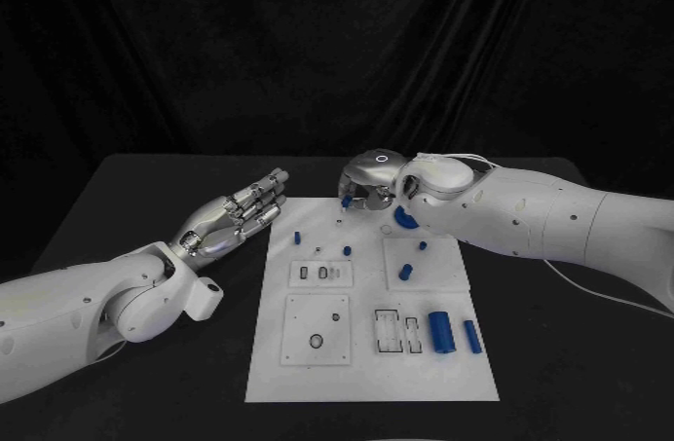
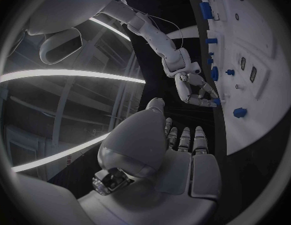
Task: Assemble the parts on the task board
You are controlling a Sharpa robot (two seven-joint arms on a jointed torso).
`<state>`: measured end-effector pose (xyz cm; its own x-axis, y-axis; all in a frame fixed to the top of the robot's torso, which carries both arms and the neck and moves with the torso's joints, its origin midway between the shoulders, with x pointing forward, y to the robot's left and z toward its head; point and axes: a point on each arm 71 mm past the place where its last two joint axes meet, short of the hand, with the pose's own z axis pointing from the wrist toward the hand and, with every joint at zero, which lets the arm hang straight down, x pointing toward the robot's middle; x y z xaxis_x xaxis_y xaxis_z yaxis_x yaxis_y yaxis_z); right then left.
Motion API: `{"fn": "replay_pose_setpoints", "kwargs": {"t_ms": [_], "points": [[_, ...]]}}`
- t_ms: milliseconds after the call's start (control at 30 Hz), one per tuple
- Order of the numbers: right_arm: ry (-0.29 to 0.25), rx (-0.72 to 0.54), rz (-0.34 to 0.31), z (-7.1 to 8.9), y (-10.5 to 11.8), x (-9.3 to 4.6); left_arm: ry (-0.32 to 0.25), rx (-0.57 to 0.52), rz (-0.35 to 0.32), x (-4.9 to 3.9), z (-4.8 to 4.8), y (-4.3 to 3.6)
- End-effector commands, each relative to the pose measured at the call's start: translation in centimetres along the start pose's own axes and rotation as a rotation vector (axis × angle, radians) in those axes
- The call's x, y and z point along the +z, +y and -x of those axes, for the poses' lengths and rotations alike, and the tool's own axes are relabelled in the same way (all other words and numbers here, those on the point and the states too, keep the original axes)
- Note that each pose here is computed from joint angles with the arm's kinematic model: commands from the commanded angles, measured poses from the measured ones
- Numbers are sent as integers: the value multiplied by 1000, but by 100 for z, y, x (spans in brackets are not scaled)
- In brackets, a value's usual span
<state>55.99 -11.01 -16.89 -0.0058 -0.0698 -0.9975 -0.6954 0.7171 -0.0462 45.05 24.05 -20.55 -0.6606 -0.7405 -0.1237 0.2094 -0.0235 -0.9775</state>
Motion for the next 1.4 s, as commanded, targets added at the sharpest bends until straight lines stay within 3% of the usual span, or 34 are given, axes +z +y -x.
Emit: {"fn": "replay_pose_setpoints", "kwargs": {"t_ms": [33, 800, 1400], "points": [[2, -4, -12, -26, 12, -2, 15, -5, -63, 6, -11, -54], [5, 31, -12, -29, 36, -16, 14, -4, -58, 7, 1, -46], [58, 37, -40, -67, 26, -10, 15, -3, -55, 22, 10, -35]]}}
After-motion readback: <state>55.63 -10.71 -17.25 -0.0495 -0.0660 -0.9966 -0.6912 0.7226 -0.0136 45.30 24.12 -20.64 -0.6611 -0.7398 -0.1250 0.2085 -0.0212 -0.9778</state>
